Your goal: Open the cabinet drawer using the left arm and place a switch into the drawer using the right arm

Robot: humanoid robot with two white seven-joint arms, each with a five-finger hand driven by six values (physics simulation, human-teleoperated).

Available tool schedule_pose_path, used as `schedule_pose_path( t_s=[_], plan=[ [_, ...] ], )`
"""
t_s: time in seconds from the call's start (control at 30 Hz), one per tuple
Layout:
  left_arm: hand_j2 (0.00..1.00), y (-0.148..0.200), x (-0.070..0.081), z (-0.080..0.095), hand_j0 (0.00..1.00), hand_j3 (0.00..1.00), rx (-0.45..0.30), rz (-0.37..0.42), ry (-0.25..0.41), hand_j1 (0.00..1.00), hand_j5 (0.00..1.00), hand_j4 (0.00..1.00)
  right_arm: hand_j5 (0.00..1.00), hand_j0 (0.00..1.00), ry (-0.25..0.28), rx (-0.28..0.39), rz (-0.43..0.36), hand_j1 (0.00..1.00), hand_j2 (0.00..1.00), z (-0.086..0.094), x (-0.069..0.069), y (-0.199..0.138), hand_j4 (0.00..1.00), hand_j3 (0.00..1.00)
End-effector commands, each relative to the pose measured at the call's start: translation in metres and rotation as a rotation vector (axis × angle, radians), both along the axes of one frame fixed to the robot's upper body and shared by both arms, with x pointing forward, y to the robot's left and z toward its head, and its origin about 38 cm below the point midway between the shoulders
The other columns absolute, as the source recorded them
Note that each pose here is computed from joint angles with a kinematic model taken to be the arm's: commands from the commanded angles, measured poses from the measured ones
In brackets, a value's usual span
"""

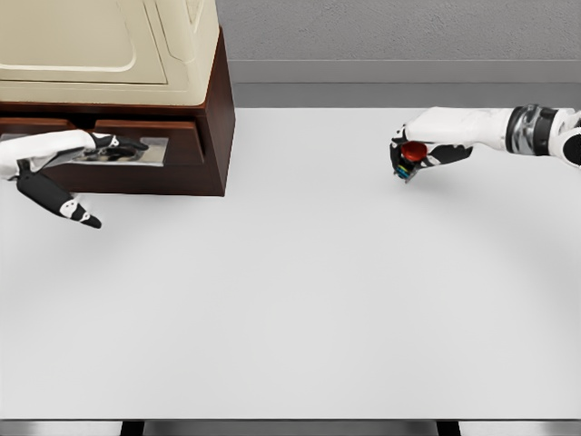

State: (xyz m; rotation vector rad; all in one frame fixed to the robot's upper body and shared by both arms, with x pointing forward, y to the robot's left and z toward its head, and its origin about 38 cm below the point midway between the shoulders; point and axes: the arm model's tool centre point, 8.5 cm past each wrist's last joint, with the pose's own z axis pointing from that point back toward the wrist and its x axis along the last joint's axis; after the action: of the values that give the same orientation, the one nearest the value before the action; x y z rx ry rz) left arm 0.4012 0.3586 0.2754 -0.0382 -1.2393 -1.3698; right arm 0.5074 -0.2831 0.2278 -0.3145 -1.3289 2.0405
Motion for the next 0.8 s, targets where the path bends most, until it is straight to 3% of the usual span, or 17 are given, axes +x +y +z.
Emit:
schedule_pose_path(
  t_s=[0.0, 0.27, 0.4, 0.77],
  plan=[
    [1.0, 0.007, -0.006, 0.001, 1.0, 1.0, 0.059, 0.002, -0.002, 1.0, 1.0, 1.0, 0.44, 0.44, -0.021, 0.006, 0.06, 0.44, 0.44, 0.007, -0.007, 0.019, 0.44, 0.44],
    [1.0, 0.014, -0.019, 0.01, 1.0, 1.0, 0.065, 0.003, 0.016, 1.0, 1.0, 1.0, 0.43, 0.43, -0.092, -0.011, 0.189, 0.43, 0.43, 0.034, -0.018, 0.057, 0.43, 0.43],
    [1.0, 0.015, -0.025, 0.009, 1.0, 1.0, 0.065, 0.0, 0.032, 1.0, 1.0, 1.0, 0.43, 0.43, -0.091, -0.021, 0.232, 0.43, 0.43, 0.034, -0.019, 0.075, 0.43, 0.43],
    [1.0, 0.022, -0.033, 0.007, 1.0, 1.0, 0.041, 0.015, 0.074, 1.0, 1.0, 1.0, 0.43, 0.43, -0.146, -0.021, 0.353, 0.43, 0.43, 0.057, -0.025, 0.124, 0.43, 0.43]
  ],
)
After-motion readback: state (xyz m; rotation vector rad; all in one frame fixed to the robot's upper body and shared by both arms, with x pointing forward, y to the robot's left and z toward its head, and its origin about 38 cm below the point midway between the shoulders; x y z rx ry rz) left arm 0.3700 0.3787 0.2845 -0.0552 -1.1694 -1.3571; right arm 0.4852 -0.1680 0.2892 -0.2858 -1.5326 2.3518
